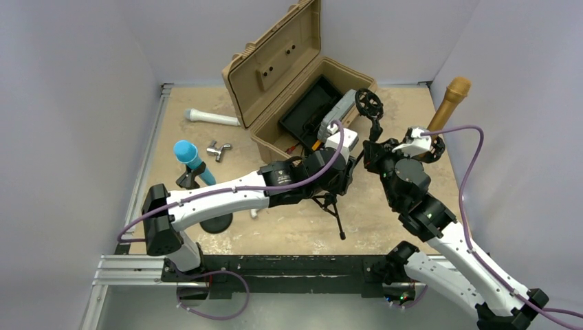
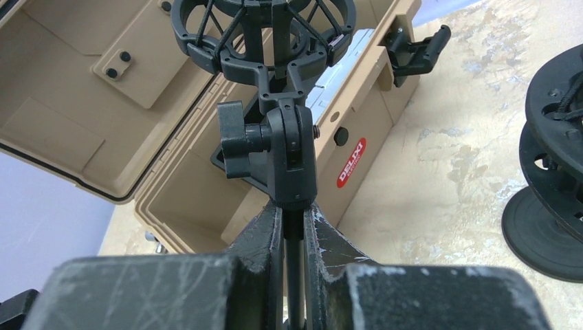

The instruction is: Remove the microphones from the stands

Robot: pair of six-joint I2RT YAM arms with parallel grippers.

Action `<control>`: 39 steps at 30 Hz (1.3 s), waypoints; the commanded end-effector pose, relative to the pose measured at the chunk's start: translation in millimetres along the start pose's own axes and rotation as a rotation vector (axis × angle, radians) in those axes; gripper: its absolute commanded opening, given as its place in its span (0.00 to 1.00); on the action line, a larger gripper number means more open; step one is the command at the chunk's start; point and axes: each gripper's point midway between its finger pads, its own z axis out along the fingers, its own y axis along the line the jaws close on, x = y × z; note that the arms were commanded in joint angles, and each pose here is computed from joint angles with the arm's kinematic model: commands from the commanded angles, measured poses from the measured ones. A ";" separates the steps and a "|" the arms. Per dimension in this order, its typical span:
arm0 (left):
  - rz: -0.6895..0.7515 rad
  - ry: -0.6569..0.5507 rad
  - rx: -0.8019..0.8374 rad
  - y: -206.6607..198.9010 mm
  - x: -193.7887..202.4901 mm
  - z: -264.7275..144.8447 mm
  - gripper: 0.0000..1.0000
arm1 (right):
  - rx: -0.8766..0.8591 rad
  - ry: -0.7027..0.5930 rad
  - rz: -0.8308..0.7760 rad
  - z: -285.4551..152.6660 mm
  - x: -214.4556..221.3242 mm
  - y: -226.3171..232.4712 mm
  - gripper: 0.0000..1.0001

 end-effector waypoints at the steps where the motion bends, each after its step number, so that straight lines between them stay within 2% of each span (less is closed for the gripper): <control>1: -0.062 -0.020 -0.006 -8.0 -10.4 3.9 0.38 | -0.064 -0.145 0.144 -9.5 -57.2 24.5 0.00; 13: -0.075 0.024 -0.035 -8.0 4.0 18.8 0.34 | -0.084 -0.166 0.150 -15.0 -65.3 26.2 0.00; 18: -0.078 0.013 -0.046 -6.7 0.8 18.6 0.27 | -0.083 -0.167 0.146 -14.4 -62.8 24.5 0.00; 23: -0.116 0.022 -0.062 -4.7 -1.4 19.7 0.27 | -0.093 -0.162 0.138 -11.7 -56.2 25.1 0.00; 28: -0.156 0.027 -0.088 3.7 -1.5 21.0 0.14 | -0.109 -0.154 0.120 -10.4 -51.0 26.4 0.00; 30: -0.210 0.021 -0.070 4.2 -3.9 18.2 0.10 | -0.131 -0.172 0.111 -10.9 -52.7 28.7 0.00; 33: -0.370 0.044 -0.005 5.0 -7.4 14.3 0.00 | -0.197 -0.212 0.071 -14.2 -49.2 31.2 0.00; 39: -0.829 0.053 0.224 1.3 -17.6 4.9 0.00 | -0.381 -0.351 0.078 -39.3 -58.4 40.1 0.00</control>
